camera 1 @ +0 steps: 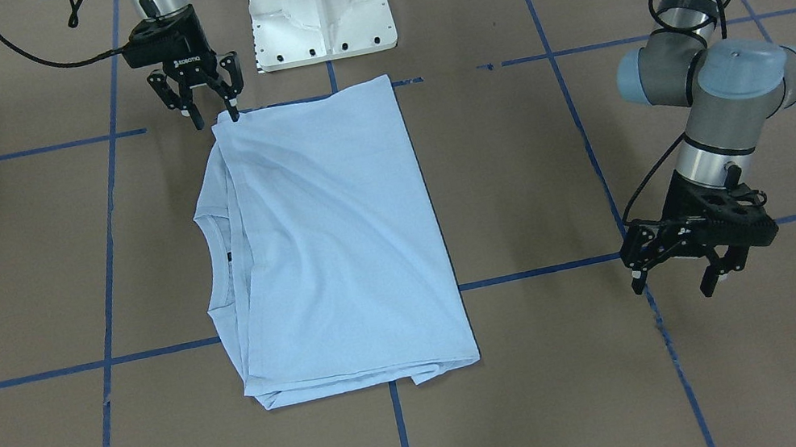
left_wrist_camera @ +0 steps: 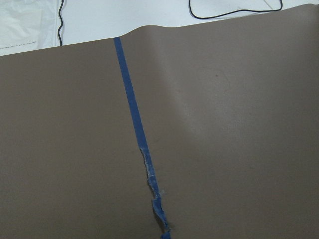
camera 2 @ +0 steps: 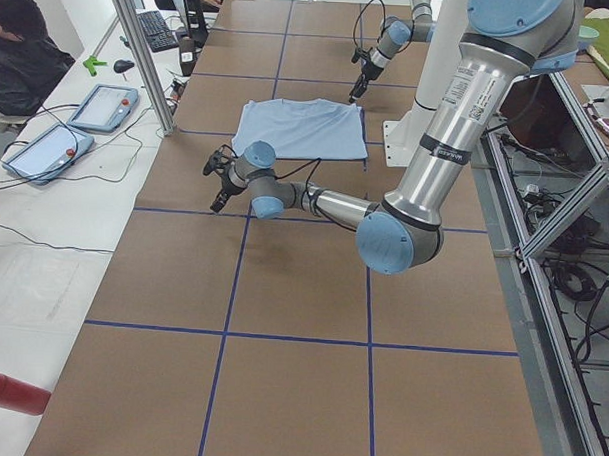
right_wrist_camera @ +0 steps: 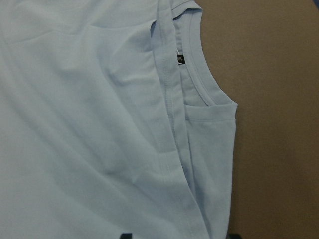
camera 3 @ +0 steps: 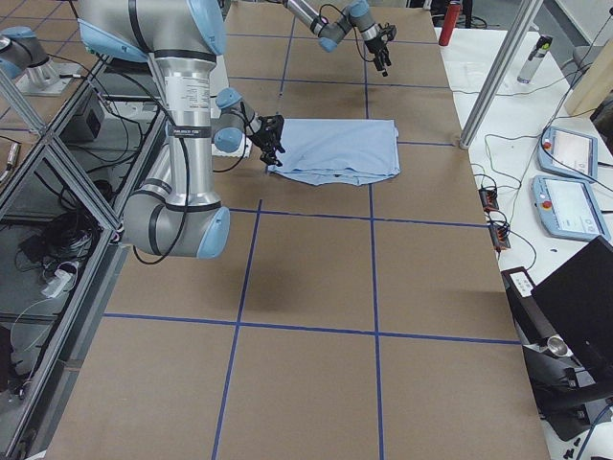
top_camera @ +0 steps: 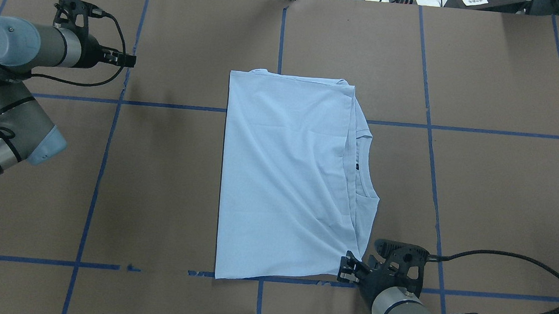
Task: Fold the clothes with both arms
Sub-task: 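Move the left gripper to the near corner while the right gripper shifts sideways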
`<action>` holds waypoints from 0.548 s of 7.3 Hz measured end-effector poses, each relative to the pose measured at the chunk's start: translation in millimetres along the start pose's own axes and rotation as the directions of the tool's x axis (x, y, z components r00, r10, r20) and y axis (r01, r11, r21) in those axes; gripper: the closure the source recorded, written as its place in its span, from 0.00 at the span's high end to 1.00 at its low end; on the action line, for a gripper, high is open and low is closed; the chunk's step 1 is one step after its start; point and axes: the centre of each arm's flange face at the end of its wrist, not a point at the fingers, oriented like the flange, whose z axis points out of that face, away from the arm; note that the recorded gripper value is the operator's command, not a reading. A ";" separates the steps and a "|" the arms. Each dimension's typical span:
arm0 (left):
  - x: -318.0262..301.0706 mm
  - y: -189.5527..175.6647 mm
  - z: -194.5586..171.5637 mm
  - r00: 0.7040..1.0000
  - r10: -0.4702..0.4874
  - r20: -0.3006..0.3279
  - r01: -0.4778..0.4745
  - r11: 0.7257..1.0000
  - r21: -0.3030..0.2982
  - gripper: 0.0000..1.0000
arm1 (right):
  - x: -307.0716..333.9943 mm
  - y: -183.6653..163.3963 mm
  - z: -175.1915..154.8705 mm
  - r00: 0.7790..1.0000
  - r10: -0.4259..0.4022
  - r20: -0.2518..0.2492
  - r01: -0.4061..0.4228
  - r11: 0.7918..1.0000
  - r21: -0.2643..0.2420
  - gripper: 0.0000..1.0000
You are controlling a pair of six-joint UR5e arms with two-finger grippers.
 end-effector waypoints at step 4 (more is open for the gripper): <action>134.5 38.3 -85.8 0.942 -0.297 -0.153 0.277 0.951 -0.137 1.00 | 22.2 -60.8 -16.5 0.961 0.172 0.217 -0.170 0.985 -0.027 1.00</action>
